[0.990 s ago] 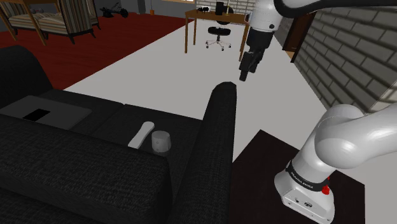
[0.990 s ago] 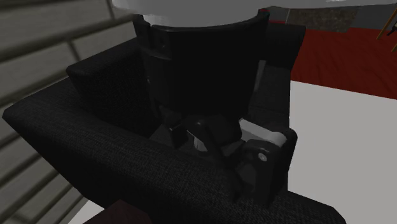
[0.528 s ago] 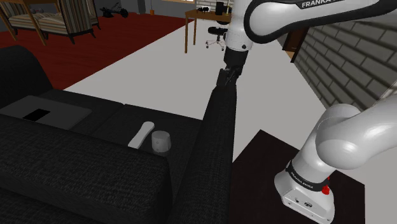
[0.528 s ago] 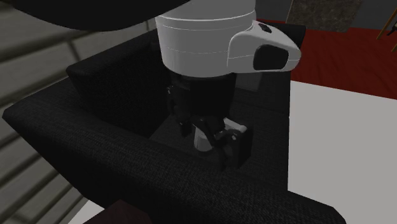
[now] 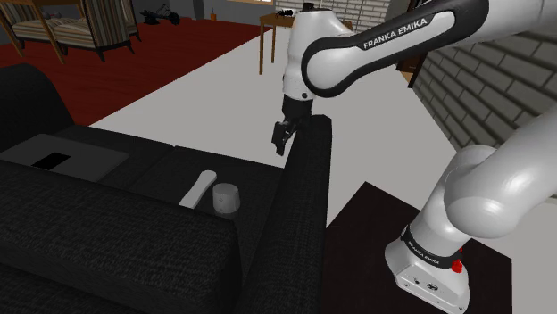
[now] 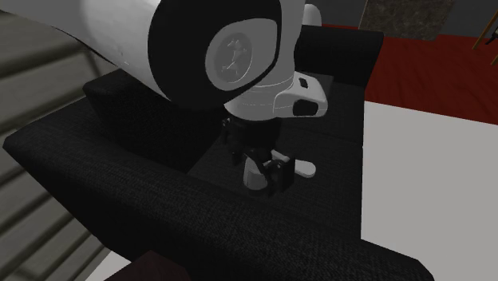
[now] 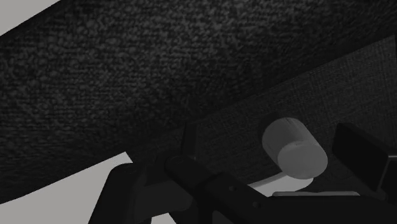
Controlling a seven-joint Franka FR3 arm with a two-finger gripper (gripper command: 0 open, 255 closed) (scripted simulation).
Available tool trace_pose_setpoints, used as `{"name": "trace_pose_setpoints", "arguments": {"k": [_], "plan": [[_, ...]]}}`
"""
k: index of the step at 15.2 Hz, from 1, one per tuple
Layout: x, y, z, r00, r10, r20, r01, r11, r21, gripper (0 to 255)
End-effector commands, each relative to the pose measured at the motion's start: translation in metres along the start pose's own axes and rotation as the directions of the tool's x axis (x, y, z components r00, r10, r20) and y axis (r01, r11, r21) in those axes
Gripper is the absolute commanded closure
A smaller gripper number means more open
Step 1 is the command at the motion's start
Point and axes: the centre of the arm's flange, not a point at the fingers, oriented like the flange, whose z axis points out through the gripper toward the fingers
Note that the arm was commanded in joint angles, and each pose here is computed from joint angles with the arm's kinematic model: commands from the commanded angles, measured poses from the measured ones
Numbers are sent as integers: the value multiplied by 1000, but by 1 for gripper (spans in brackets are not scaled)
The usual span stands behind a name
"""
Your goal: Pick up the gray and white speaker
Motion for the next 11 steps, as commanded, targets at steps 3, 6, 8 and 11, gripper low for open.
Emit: {"name": "trace_pose_setpoints", "arguments": {"k": [3,6,8,11], "plan": [[27,-28,38,1000,6,1,-6,1000,18,0],[47,-48,65,1000,10,2,-10,999,30,0],[60,-61,83,1000,12,3,-12,999,38,0],[79,-81,110,1000,16,4,-16,999,51,0]]}}
